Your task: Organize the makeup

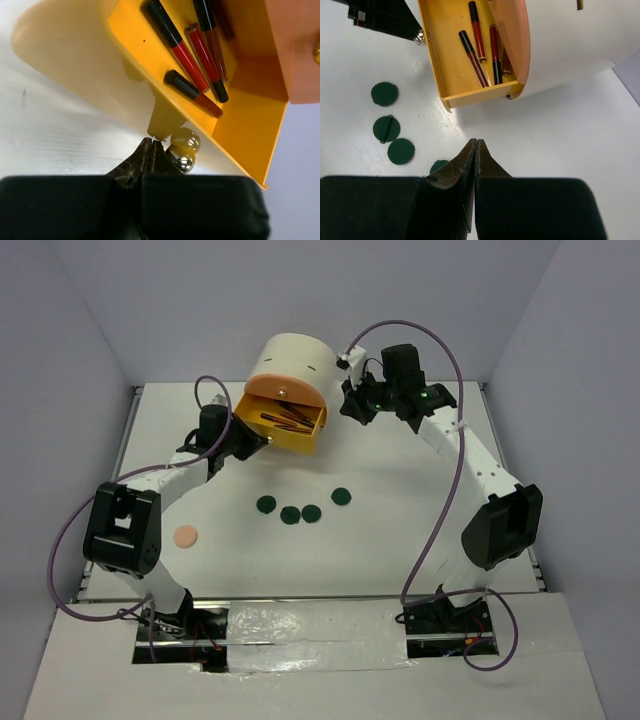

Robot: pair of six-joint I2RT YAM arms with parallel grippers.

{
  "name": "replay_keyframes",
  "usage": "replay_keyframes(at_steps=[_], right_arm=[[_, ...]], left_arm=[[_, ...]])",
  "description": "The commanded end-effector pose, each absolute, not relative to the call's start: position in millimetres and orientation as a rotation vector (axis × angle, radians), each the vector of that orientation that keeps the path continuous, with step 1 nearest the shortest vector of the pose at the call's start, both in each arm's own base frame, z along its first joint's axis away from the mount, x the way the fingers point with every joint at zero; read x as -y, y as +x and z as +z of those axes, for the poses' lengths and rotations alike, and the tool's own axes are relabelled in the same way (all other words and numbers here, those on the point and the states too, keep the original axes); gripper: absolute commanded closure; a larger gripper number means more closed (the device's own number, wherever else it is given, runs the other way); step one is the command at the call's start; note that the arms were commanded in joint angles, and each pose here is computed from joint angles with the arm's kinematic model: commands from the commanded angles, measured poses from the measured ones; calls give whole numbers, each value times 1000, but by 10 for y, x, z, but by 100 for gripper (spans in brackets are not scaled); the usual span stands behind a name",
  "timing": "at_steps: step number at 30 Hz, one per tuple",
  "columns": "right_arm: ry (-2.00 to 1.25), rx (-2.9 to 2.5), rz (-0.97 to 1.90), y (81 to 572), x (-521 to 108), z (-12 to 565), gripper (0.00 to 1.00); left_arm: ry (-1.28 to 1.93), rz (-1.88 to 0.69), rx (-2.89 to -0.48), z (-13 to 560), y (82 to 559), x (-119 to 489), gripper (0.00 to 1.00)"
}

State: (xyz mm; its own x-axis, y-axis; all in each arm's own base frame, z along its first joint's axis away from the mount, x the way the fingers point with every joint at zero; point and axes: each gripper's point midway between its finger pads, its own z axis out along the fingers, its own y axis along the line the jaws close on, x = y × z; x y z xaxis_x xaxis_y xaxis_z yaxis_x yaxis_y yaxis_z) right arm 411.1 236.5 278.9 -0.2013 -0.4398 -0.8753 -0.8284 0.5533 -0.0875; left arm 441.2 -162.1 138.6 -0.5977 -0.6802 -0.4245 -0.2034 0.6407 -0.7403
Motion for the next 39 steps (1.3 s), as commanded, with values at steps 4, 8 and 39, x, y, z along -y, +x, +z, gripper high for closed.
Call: replay_keyframes(at_steps=[4, 8, 39], right_arm=[[-1010, -1742, 532, 4042, -2365, 3083, 96], [-1001, -1752, 545, 4055, -2370, 3045, 95], [-922, -1830, 557, 3972, -2040, 2780, 89]], left_arm=[[-564, -1036, -1958, 1946, 4632, 1827, 100], [-535, -1098, -1950, 1953, 4669, 1928, 100], [-616, -1126, -1874, 1952, 5140, 1990, 58]])
